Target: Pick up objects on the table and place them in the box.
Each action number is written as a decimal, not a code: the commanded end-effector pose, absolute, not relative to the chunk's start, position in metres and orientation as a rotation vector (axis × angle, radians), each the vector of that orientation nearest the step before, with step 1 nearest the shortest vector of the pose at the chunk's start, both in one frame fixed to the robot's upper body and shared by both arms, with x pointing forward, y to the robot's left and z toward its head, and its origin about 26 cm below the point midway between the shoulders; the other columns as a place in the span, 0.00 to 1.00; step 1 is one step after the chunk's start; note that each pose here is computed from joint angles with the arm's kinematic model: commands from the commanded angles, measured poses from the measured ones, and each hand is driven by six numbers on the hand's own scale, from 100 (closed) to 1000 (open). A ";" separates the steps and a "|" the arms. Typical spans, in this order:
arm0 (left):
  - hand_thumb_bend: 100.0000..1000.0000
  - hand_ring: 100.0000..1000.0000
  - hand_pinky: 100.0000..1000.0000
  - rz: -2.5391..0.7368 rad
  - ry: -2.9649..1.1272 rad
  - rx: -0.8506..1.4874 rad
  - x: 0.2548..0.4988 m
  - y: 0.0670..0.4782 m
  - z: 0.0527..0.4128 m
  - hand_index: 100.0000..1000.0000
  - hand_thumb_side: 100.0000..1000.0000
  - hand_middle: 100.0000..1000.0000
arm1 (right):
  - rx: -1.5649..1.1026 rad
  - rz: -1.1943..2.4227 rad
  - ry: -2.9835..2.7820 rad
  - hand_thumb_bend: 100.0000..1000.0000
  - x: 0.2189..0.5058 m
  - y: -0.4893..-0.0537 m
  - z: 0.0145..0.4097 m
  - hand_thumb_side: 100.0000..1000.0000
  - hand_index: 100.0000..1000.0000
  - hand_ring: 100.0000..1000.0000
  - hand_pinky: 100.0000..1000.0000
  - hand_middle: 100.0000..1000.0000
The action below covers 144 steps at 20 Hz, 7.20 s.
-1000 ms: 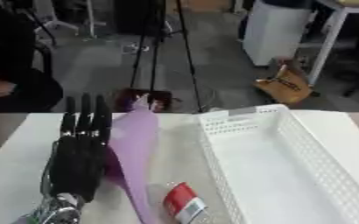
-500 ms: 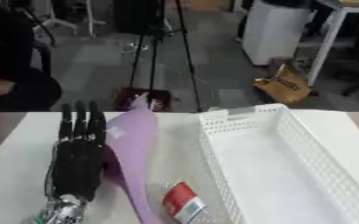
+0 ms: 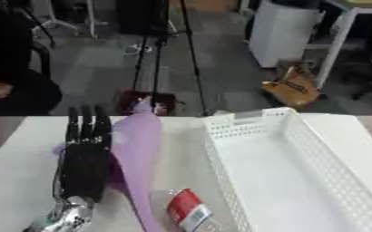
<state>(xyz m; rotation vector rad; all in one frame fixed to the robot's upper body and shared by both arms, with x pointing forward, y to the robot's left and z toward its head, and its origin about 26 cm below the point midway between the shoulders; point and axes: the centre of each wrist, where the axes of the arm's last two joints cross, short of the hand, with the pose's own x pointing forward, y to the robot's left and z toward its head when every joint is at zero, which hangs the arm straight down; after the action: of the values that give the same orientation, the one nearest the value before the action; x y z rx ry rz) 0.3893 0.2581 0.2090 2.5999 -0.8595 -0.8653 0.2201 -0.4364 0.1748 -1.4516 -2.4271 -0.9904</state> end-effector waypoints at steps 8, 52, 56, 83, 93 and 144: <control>0.71 0.96 1.00 -0.852 -0.852 2.614 0.403 0.261 0.216 0.93 0.46 0.94 | -1.448 -0.987 -2.480 0.00 0.218 -0.436 0.184 0.44 0.55 0.51 0.55 0.48; 0.38 0.75 0.87 -0.816 -1.059 2.821 0.412 0.281 0.207 0.56 0.08 0.67 | -1.442 -1.004 -2.477 0.00 0.218 -0.436 0.183 0.43 0.55 0.51 0.55 0.48; 0.43 0.74 0.86 -0.778 -1.074 2.867 0.408 0.283 0.213 0.56 0.07 0.66 | -1.441 -1.004 -2.478 0.00 0.219 -0.436 0.184 0.43 0.55 0.51 0.55 0.48; 0.51 0.69 0.81 -0.515 -1.071 3.153 0.376 0.292 0.274 0.55 0.06 0.61 | -1.437 -1.001 -2.484 0.00 0.219 -0.435 0.185 0.42 0.55 0.51 0.55 0.48; 0.44 0.66 0.79 -0.284 -1.137 3.236 0.371 0.289 0.287 0.54 0.18 0.58 | -1.431 -1.008 -2.495 0.00 0.219 -0.435 0.184 0.43 0.55 0.51 0.55 0.48; 0.33 0.49 0.63 0.321 -1.723 3.283 0.313 0.213 0.373 0.53 0.39 0.28 | -1.428 -0.997 -2.507 0.00 0.224 -0.434 0.196 0.39 0.54 0.51 0.55 0.48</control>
<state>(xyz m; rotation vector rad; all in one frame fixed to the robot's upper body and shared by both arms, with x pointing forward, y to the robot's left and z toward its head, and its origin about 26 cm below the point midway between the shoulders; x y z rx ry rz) 0.3163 0.2147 0.3652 3.2818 -1.7059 0.2565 0.2267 -0.4317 0.1821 -1.4116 -2.4466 -1.0070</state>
